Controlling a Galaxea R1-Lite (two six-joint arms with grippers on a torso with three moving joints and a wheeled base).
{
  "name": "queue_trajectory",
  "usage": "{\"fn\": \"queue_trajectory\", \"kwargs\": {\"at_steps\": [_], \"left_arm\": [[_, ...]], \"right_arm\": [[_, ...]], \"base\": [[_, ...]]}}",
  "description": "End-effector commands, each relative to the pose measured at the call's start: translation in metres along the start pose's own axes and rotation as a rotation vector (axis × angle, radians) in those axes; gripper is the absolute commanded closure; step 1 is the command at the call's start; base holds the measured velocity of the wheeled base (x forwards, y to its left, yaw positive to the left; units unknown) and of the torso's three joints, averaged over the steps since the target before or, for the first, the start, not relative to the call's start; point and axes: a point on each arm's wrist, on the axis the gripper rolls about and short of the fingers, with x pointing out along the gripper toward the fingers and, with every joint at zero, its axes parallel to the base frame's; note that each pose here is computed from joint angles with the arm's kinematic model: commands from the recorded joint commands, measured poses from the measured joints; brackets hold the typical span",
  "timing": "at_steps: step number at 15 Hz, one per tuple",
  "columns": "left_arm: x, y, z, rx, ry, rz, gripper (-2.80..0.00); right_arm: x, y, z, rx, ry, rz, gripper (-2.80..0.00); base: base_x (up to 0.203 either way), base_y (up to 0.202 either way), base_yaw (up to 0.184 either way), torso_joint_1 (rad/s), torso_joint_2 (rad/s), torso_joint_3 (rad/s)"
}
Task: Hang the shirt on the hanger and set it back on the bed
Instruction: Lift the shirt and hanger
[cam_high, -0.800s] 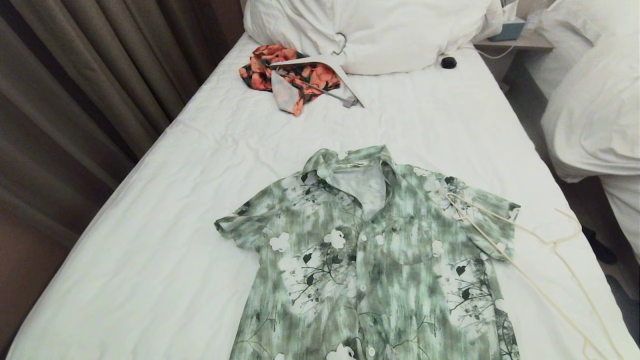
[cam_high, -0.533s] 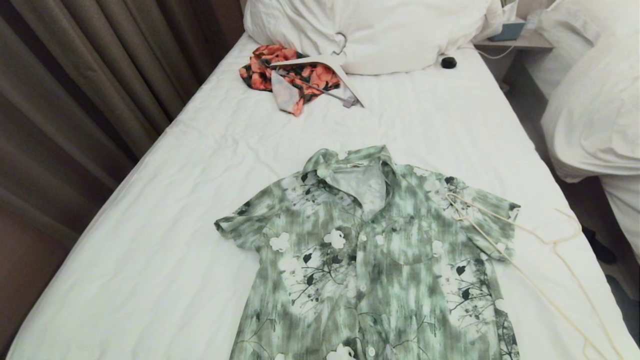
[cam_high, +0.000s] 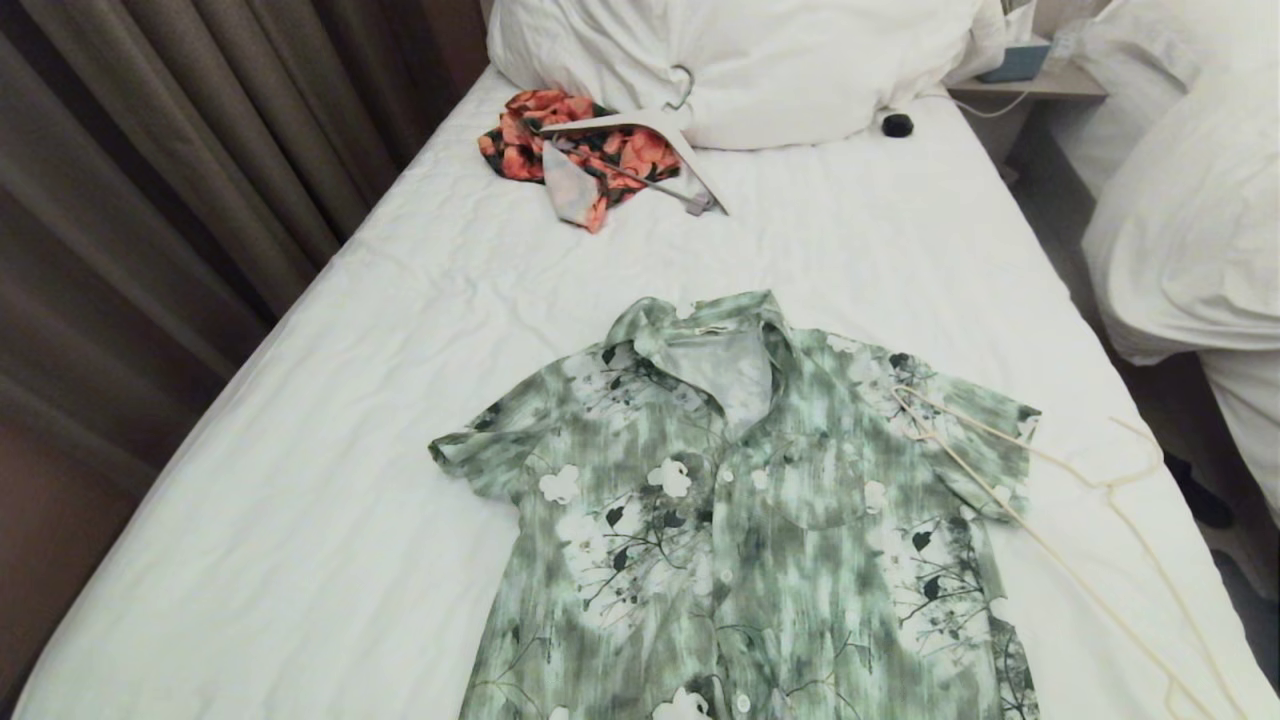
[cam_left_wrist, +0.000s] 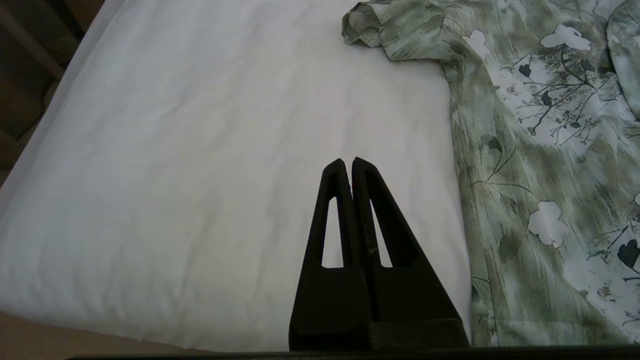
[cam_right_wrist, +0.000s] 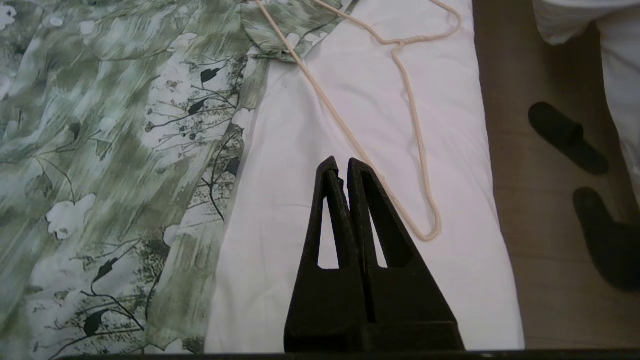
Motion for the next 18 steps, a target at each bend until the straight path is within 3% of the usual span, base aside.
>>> {"fn": "queue_trajectory", "kwargs": {"at_steps": [1, 3, 6, 10, 13, 15, 18], "left_arm": [[0.0, 0.0, 0.0, 0.0, 0.002, 0.0, 0.0], [0.0, 0.0, 0.0, 0.0, 0.002, 0.0, 0.0], [0.0, 0.0, 0.0, 0.0, 0.002, 0.0, 0.0], [0.0, 0.0, 0.0, 0.0, 0.002, 0.0, 0.0], [0.0, 0.0, 0.0, 0.0, 0.002, 0.0, 0.0], [0.0, 0.0, 0.0, 0.0, 0.002, 0.0, 0.0], [0.0, 0.0, 0.0, 0.0, 0.002, 0.0, 0.0]], "right_arm": [[0.0, 0.0, 0.0, -0.017, 0.001, 0.007, 0.0], [0.0, 0.0, 0.001, -0.068, -0.005, 0.018, 0.0], [-0.005, 0.0, 0.023, -0.067, -0.025, 0.019, 0.0], [0.004, -0.001, 0.055, -0.04, 0.1, 0.02, 0.0], [0.037, -0.003, 0.093, 0.092, 0.237, -0.024, 0.0], [0.078, -0.007, 0.116, 0.194, 0.359, -0.1, 0.0], [0.13, -0.028, 0.129, 0.352, 0.478, -0.211, 0.0]], "base": [[0.0, 0.0, 0.0, 0.0, 0.0, 0.0], [0.0, 0.0, 0.0, 0.0, 0.0, 0.0], [0.0, 0.0, 0.0, 0.0, 0.0, 0.0], [0.0, 0.0, 0.0, 0.0, 0.0, 0.0], [0.0, 0.0, 0.0, 0.0, 0.0, 0.0], [0.0, 0.0, 0.0, 0.0, 0.0, 0.0], [0.0, 0.0, 0.0, 0.0, 0.0, 0.0]]}}
